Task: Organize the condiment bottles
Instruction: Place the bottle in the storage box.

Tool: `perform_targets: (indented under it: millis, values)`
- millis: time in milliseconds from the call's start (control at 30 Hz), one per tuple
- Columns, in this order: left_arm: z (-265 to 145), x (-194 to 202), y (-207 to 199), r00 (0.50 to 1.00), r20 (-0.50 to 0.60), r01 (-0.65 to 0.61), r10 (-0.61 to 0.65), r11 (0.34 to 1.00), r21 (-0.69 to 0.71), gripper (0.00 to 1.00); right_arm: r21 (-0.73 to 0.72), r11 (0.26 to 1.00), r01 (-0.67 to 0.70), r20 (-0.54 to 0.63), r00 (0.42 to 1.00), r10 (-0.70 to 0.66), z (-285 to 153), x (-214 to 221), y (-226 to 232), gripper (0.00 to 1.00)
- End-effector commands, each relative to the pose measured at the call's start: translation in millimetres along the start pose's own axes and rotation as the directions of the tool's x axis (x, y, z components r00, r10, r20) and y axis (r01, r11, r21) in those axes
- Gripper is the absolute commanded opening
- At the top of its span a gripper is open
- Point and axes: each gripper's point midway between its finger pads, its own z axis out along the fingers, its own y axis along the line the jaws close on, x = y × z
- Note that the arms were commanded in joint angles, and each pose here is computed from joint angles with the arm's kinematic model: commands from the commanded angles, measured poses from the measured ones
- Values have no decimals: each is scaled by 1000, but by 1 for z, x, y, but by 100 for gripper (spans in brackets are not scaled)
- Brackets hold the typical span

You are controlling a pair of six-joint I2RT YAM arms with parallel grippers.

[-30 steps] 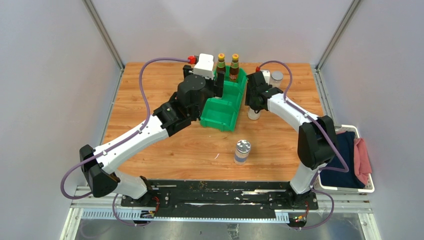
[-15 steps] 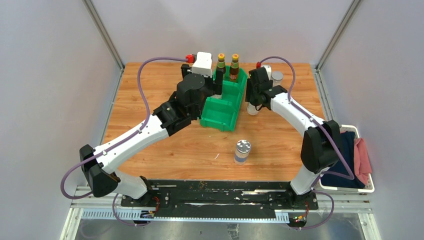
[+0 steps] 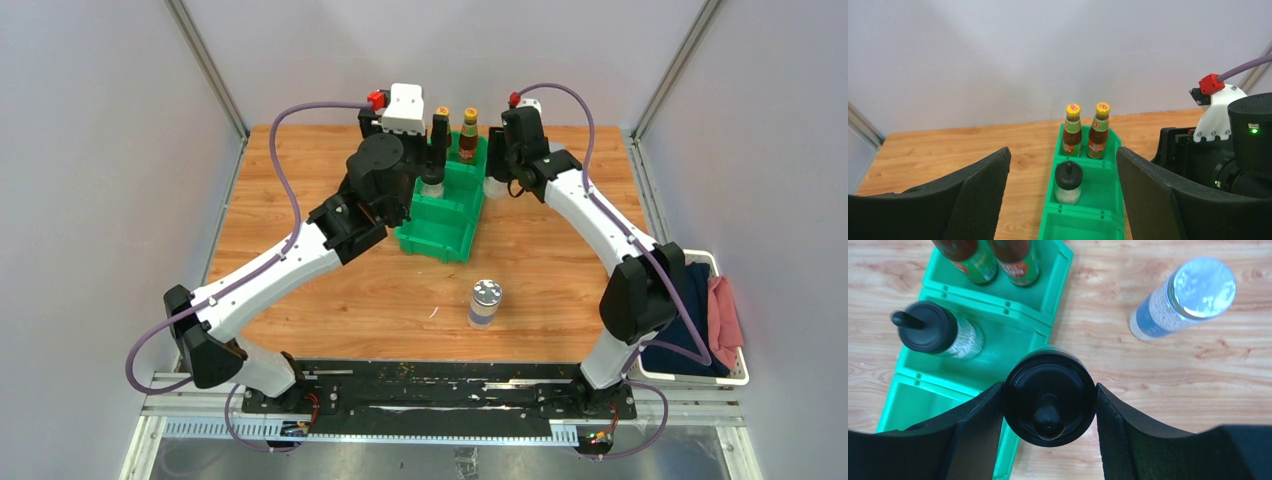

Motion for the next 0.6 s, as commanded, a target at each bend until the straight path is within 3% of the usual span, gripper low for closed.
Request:
perform_targets:
  millis: [0,567]
  values:
    - [4,-36,0,997,82,-6,8,1000,-23,83,-60,998,27,55,998,-24,-3,-31,17,0]
    - [15,-60,-10,989,137,-55,55,998,-3,82,-174,979,109,-19,993,-114,36,-25,55,0]
